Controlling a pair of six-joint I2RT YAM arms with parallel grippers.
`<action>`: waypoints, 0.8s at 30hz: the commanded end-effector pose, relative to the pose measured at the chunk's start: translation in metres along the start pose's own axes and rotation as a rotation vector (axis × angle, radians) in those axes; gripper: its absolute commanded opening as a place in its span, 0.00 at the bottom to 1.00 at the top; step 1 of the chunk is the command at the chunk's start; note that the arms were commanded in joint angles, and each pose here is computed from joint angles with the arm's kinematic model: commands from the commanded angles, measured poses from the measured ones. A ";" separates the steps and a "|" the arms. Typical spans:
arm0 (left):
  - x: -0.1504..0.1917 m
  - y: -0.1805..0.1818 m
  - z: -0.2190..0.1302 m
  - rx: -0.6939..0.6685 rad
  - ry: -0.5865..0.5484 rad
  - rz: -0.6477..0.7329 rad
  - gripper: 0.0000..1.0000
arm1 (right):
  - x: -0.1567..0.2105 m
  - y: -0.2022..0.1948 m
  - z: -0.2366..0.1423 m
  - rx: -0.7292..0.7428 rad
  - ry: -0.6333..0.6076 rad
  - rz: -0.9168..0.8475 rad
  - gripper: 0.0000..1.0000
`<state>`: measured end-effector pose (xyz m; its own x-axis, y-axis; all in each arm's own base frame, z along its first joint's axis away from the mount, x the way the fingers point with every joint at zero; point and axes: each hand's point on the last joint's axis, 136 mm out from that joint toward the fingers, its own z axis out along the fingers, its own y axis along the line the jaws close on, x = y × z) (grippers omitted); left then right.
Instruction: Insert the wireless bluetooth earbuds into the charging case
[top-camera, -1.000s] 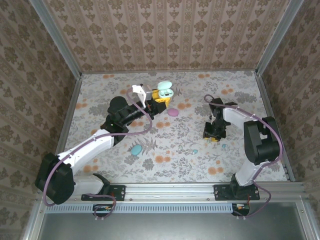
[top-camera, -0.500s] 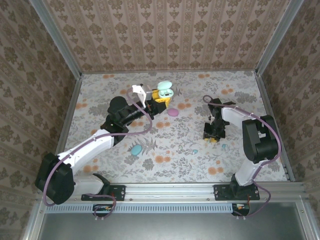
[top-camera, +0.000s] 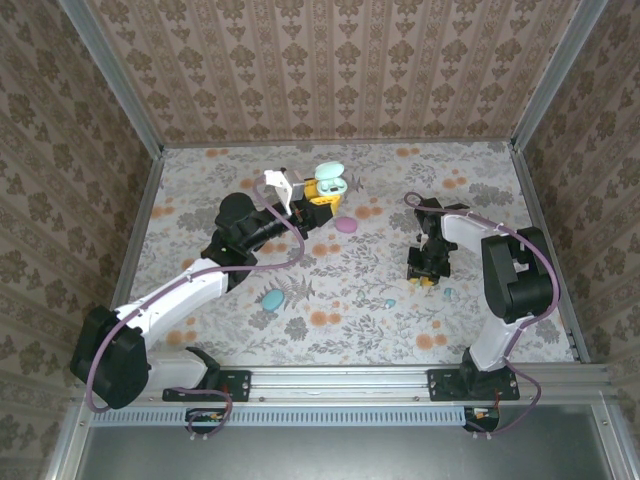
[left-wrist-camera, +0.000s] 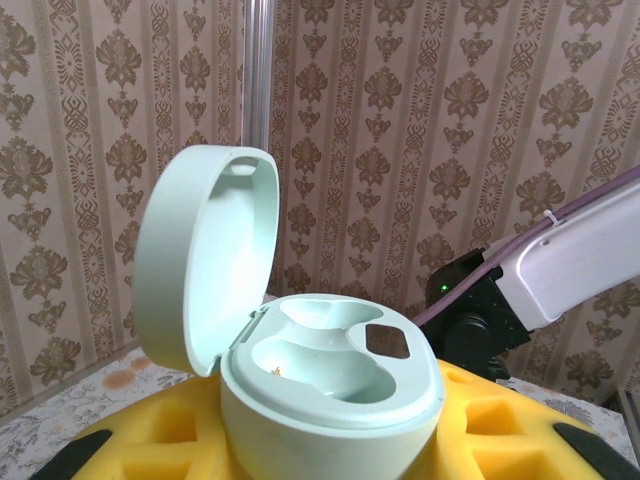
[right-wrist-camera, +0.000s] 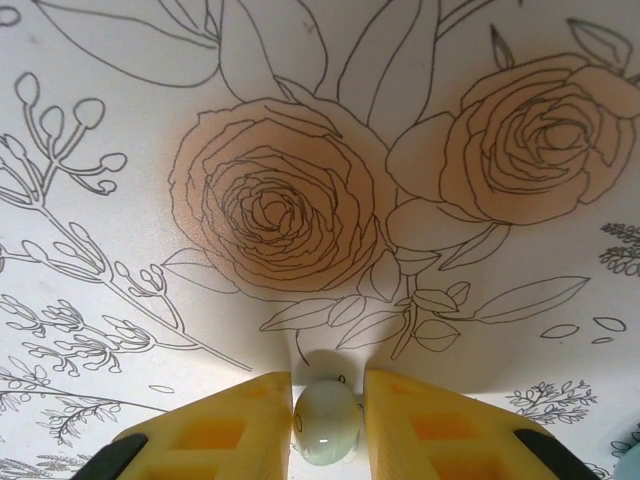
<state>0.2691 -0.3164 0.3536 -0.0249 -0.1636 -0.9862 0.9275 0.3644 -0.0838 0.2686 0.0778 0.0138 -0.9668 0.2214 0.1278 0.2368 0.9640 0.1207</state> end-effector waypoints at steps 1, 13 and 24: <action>-0.017 -0.001 0.000 0.005 -0.037 0.027 0.34 | 0.000 -0.002 0.000 0.029 0.008 -0.025 0.27; -0.017 -0.001 0.000 0.007 -0.036 0.024 0.34 | -0.004 -0.002 0.002 0.035 0.003 -0.026 0.28; -0.018 -0.002 0.001 0.014 -0.035 0.020 0.34 | -0.004 0.001 0.001 0.023 -0.001 -0.030 0.20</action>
<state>0.2691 -0.3165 0.3535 -0.0252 -0.1634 -0.9862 0.9274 0.3644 -0.0840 0.2688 0.0760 0.0131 -0.9701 0.2052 0.1299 0.2192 0.9701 0.1041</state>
